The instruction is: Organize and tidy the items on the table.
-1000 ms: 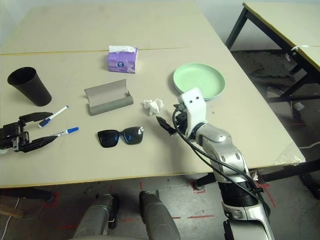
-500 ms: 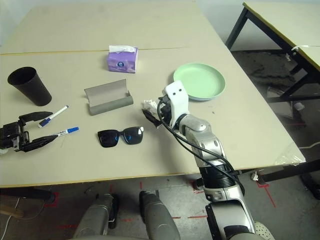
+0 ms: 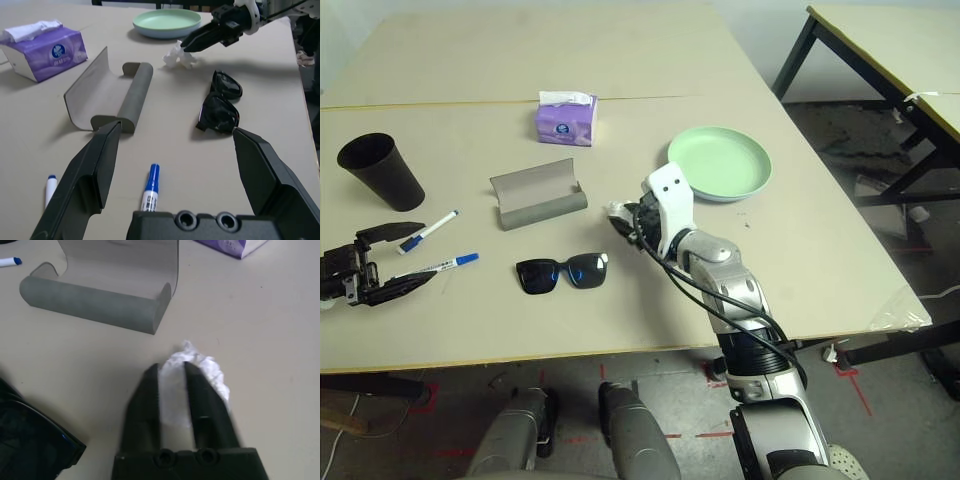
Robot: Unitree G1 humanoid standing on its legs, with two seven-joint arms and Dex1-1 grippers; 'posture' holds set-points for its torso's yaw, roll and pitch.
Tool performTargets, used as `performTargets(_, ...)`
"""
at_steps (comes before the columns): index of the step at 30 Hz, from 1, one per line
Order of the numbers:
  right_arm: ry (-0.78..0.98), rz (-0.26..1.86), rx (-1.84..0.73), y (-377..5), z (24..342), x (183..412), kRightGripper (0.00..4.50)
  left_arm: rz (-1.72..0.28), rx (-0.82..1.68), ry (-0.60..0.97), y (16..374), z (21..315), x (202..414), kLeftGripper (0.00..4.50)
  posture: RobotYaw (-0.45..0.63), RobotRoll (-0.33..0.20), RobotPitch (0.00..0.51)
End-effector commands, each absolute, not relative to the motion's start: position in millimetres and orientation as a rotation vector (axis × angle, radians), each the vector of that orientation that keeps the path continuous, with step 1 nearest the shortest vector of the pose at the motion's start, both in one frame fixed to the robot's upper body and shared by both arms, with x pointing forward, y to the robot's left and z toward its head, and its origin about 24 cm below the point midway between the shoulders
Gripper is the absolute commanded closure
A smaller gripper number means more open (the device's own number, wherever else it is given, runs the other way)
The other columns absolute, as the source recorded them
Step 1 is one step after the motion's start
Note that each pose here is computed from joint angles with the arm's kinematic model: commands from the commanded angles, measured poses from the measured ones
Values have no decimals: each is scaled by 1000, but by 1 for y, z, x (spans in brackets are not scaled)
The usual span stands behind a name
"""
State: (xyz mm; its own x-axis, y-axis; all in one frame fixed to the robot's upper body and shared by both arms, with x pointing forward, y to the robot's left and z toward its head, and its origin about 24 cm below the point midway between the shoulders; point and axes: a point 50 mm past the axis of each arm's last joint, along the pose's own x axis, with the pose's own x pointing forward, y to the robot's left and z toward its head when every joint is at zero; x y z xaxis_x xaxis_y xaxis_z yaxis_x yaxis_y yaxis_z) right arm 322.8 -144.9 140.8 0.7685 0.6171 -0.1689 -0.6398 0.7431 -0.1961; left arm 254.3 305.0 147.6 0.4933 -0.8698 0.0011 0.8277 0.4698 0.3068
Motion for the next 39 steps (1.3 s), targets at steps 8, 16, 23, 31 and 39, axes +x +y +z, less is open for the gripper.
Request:
performTargets(8, 71, 691, -235, -147, 152, 321, 4441, -1038, 268, -197, 301, 152, 255, 0, 13, 0, 188)
performTargets(16, 69, 662, -254, -155, 159, 318, 3130, -1040, 260, -188, 301, 149, 256, 0, 6, 0, 192)
performTargets(23, 95, 649, -271, -160, 149, 321, 620, -1049, 255, -180, 300, 148, 255, 0, 11, 0, 193)
performTargets(31, 141, 643, -253, -159, 123, 327, 19, -1047, 256, -182, 300, 150, 254, 0, 20, 0, 194)
performTargets(39, 143, 641, -242, -155, 114, 342, 19, -1049, 256, -187, 298, 152, 253, 0, 31, 0, 198)
